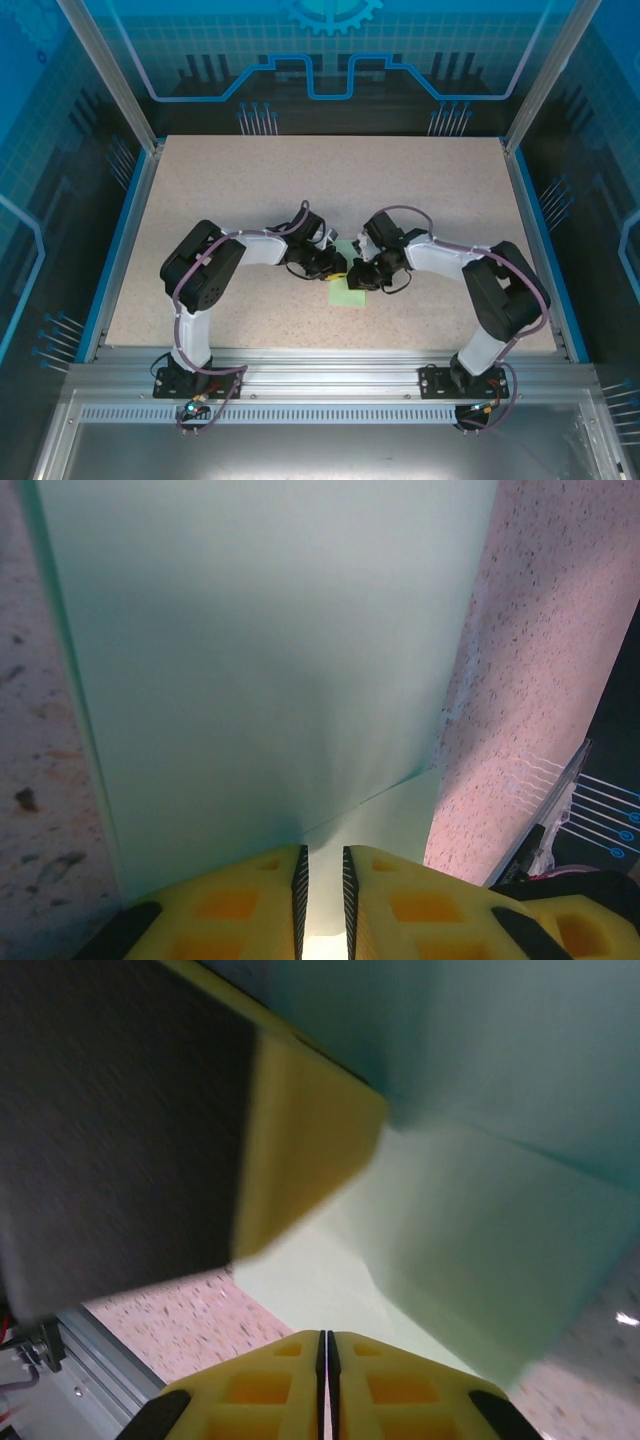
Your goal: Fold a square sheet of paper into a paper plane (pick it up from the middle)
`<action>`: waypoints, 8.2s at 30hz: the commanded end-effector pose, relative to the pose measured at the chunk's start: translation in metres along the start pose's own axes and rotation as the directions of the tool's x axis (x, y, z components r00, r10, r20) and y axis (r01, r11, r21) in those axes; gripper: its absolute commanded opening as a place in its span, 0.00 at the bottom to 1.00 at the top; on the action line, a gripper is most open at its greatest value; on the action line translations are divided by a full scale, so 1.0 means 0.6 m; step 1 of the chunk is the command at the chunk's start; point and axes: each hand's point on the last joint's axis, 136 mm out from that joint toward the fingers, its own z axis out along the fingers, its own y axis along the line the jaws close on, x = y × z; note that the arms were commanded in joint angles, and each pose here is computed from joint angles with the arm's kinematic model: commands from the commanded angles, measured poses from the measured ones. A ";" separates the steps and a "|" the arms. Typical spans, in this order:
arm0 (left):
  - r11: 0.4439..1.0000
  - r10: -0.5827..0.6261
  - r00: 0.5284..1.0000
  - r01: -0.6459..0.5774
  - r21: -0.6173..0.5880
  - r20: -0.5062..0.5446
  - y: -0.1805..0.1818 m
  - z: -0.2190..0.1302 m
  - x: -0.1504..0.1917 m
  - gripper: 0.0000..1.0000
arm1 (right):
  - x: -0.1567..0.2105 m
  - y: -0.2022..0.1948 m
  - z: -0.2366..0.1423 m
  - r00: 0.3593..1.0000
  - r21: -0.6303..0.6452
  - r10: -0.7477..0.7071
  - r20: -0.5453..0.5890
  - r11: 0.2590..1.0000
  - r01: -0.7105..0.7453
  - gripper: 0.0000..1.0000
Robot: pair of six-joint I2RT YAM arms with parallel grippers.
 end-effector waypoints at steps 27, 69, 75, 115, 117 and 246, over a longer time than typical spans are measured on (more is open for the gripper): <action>0.989 -0.046 0.998 0.040 -0.139 -0.039 0.067 0.020 0.019 0.18 | 0.118 -0.091 0.018 0.987 0.074 0.105 -0.122 0.993 -0.096 0.16; 0.998 0.042 0.999 -0.043 -0.054 -0.010 -0.025 -0.034 0.006 0.26 | -0.028 -0.065 -0.019 0.990 0.069 0.095 0.108 0.992 -0.102 0.46; 0.997 0.034 0.999 -0.035 -0.070 -0.017 -0.013 -0.027 0.006 0.25 | -0.026 -0.056 -0.013 0.990 0.029 0.094 0.103 0.995 -0.098 0.43; 0.991 -0.003 0.999 -0.004 -0.136 -0.050 0.029 -0.003 0.010 0.25 | -0.034 -0.053 -0.019 0.983 0.000 0.115 0.145 0.993 -0.116 0.38; 0.991 -0.003 0.999 -0.004 -0.137 -0.050 0.028 -0.003 0.010 0.25 | -0.035 -0.050 -0.023 0.982 -0.015 0.118 0.150 0.993 -0.117 0.37; 0.990 -0.002 0.999 -0.003 -0.142 -0.036 0.025 -0.017 0.015 0.24 | 0.001 -0.039 -0.003 0.971 -0.043 0.203 0.126 0.979 -0.199 0.32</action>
